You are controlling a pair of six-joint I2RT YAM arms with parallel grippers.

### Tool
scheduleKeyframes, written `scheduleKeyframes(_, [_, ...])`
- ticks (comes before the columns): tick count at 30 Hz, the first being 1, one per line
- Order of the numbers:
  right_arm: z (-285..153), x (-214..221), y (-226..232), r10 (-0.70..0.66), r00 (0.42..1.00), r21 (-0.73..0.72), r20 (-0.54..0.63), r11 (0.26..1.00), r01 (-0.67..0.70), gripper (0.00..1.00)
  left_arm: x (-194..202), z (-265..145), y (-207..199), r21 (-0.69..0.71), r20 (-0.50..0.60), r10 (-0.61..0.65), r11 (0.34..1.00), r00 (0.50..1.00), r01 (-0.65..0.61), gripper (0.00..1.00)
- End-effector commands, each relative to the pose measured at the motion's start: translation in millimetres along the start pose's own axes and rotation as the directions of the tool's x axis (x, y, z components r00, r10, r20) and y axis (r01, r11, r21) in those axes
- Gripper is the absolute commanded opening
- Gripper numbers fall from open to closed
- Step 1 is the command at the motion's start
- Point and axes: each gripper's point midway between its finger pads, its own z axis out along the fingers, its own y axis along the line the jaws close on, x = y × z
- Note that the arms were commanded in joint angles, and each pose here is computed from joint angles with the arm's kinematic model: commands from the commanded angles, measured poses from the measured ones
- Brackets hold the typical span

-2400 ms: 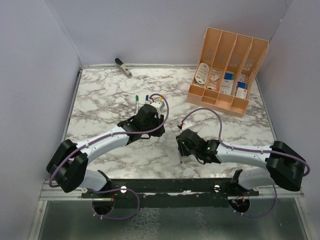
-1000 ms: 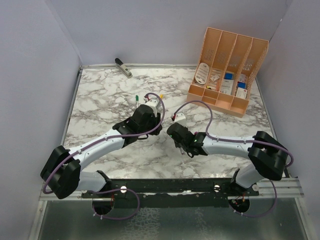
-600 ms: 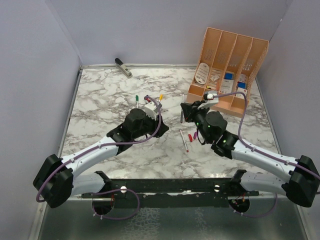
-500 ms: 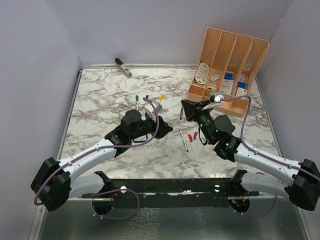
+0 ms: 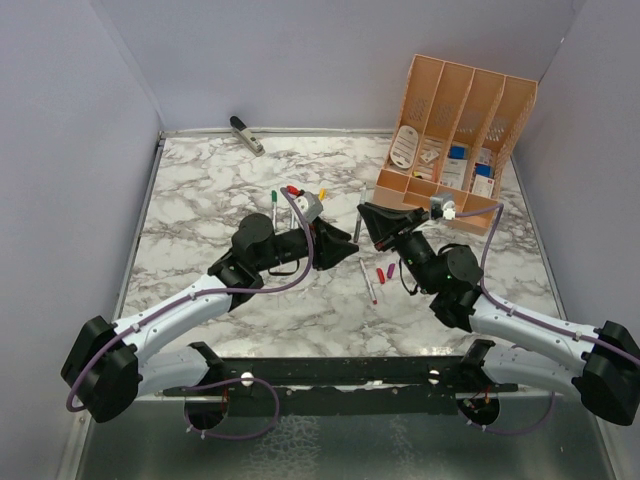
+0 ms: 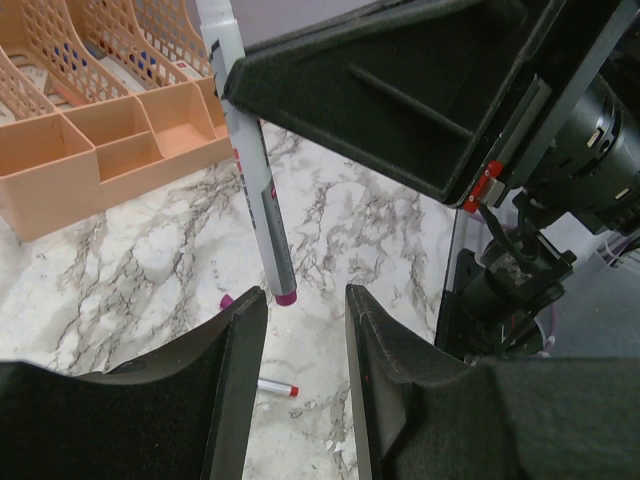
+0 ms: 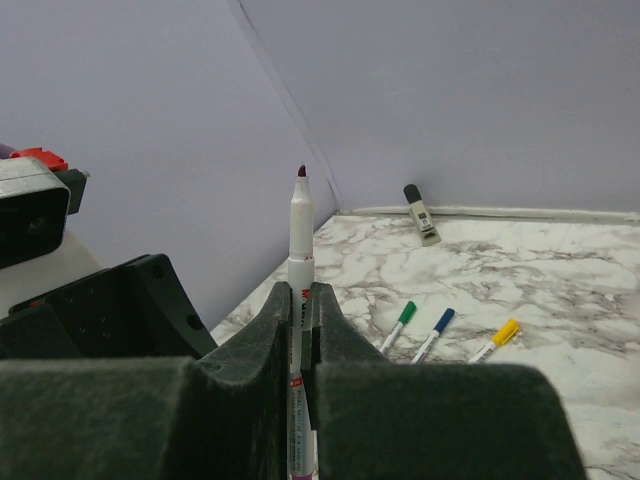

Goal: Insert the pens into the pen caps

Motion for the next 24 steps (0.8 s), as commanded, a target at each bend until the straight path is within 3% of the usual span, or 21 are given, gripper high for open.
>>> scheduleKeyframes(1, [0,-2,17,0.037,0.999,-0.089,0.009,0.995,-0.036,0.01,-23,3,-7,0.031,0.067,0.030,0.999,0.997,-0.032,0.40])
scheduleKeyframes(15, [-1,14,22,0.064,0.997,-0.119,-0.043,0.991,-0.068,0.01,-32,6,1,-0.015,0.108,0.043,0.999,0.993,-0.042,0.36])
scheduleKeyframes(20, [0,15,22,0.068,0.997,-0.120,-0.048,0.990,-0.074,0.01,-31,7,3,-0.022,0.109,0.042,0.999,0.993,-0.040,0.17])
scheduleKeyframes(22, [0,17,23,0.071,0.996,-0.126,-0.054,0.989,-0.077,0.01,-30,8,5,-0.028,0.105,0.035,0.999,0.994,-0.032,0.04])
scheduleKeyframes(24, [1,19,24,0.073,0.995,-0.127,-0.061,0.989,-0.081,0.01,-29,8,7,-0.035,0.105,0.030,0.999,0.994,-0.026,0.00])
